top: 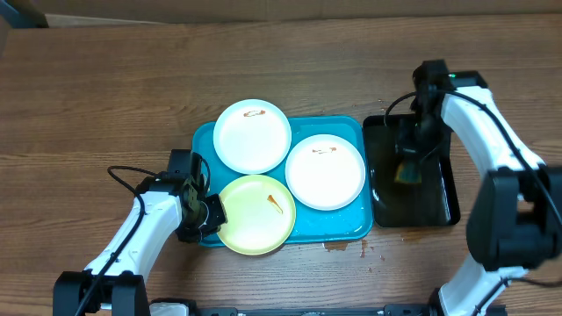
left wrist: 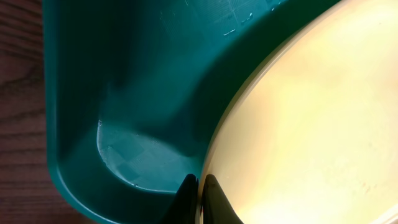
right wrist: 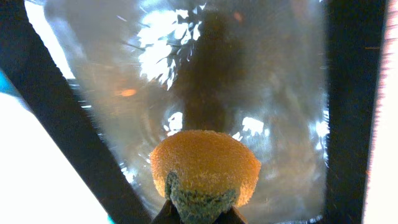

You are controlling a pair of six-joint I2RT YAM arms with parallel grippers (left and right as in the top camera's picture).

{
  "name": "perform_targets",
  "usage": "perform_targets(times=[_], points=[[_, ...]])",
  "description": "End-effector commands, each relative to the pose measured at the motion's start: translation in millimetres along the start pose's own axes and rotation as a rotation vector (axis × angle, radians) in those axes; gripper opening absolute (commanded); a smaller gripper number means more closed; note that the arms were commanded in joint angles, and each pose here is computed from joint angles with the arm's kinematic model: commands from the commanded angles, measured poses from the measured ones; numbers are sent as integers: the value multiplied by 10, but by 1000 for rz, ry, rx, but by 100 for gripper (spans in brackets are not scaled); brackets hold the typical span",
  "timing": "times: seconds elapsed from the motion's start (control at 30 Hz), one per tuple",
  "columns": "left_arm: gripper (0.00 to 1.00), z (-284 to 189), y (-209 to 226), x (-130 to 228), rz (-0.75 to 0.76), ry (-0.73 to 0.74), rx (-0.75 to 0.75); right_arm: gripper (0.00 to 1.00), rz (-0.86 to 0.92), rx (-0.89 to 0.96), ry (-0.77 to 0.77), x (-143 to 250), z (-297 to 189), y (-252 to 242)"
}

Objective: Clean dirty plates on tray and stack at the side
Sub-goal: 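Dip the sponge in the black tray water with the right gripper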

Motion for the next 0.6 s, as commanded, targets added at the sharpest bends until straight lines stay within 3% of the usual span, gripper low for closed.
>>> perform_targets(times=[0.0, 0.27, 0.33, 0.4, 0.5, 0.57], points=[[4, 29, 9, 33, 8, 15, -11, 4, 18, -36, -152, -15, -436, 66], [4, 29, -25, 22, 13, 12, 17, 4, -12, 18, -119, 138, -386, 130], [4, 29, -26, 18, 19, 10, 17, 4, 34, 121, -144, 144, -396, 17], [4, 29, -26, 18, 18, 10, 17, 4, 111, 105, -162, 116, -397, 34], [4, 29, -28, 12, 19, 6, 18, 4, -57, 68, -148, 127, -396, 122], [4, 29, -29, 11, 19, 6, 19, 4, 70, 143, -174, 115, -409, 5]])
Point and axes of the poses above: each gripper's point midway between its finger pads, its own z axis out along the fingers, its own y axis along the line the jaws close on, x = y × z, the point moved 6 cm from there along -z, back along the fingers, and after that the axes turned 9 degrees about z, right-handed, at the moved point
